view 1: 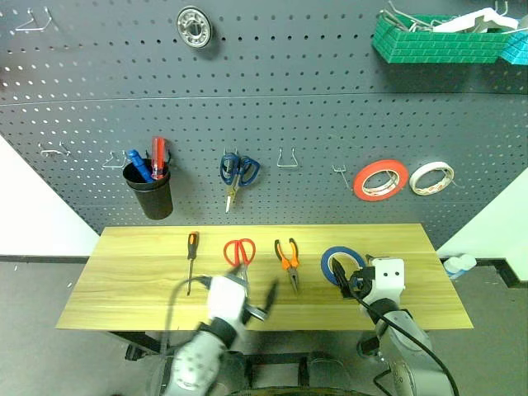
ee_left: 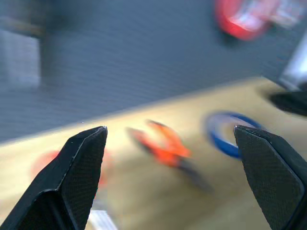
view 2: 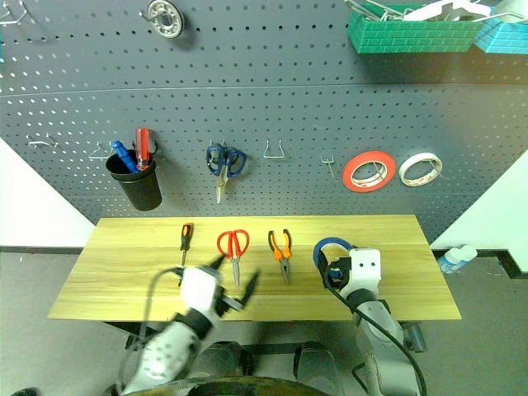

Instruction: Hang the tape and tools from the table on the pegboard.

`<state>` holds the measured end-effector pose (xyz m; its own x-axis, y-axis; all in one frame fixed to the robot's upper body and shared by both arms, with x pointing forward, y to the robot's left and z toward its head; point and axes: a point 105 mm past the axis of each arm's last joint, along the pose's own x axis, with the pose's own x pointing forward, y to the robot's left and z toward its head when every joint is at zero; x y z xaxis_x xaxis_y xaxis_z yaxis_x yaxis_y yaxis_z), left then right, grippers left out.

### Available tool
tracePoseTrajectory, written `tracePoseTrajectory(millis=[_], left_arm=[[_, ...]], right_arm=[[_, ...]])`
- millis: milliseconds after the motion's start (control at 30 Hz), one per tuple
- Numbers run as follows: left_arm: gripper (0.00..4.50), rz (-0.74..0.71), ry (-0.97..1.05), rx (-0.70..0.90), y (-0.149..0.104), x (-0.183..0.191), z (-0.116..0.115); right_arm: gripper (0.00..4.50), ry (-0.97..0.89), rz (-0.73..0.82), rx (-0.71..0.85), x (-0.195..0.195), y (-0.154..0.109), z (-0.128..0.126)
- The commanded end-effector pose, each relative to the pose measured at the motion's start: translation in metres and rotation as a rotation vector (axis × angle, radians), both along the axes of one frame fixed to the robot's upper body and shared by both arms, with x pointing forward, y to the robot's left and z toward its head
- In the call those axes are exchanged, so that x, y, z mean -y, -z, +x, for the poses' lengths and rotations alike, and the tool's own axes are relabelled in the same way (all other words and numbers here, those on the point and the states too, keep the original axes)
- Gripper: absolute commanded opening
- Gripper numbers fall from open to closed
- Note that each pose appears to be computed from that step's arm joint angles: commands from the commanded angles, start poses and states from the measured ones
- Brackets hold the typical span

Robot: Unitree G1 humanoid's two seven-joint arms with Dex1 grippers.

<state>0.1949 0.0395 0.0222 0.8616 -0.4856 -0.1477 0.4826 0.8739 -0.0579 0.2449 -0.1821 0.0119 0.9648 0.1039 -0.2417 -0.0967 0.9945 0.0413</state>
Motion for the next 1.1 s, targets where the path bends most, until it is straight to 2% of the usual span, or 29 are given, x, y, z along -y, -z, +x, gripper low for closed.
tracePoseTrajectory(millis=[33,133,233,333,400,500,833,1100], left_arm=[[4.42,0.062,-0.133,0.123,-0.021,-0.019,0.008],[4.42,0.09,-0.295,0.186,-0.038,-0.079,0.02],[4.42,0.071,-0.277,0.183,-0.046,-0.094,0.022],[4.42,0.095,-0.208,0.151,-0.037,-0.081,0.02],[4.42,-0.013,-0.14,0.082,-0.025,-0.056,0.016],[4.42,-0.016,-0.098,0.084,-0.022,-0.028,0.007],[4.42,0.023,-0.151,0.086,-0.023,-0.041,-0.004],[4.42,0.033,-0.167,0.051,-0.019,-0.047,-0.018]], right_arm=[[4.5,0.002,0.001,0.054,0.001,-0.015,0.002],[4.5,0.002,0.002,0.054,0.001,-0.015,0.002],[4.5,0.003,0.002,0.055,0.001,-0.015,0.002],[4.5,0.001,-0.002,0.056,0.001,-0.016,0.002],[4.5,-0.002,-0.003,0.054,0.001,-0.017,0.0],[4.5,-0.007,-0.021,0.053,0.002,-0.019,-0.003],[4.5,-0.024,-0.046,0.025,0.001,-0.026,-0.025],[4.5,-0.004,-0.047,-0.045,0.005,-0.031,-0.058]])
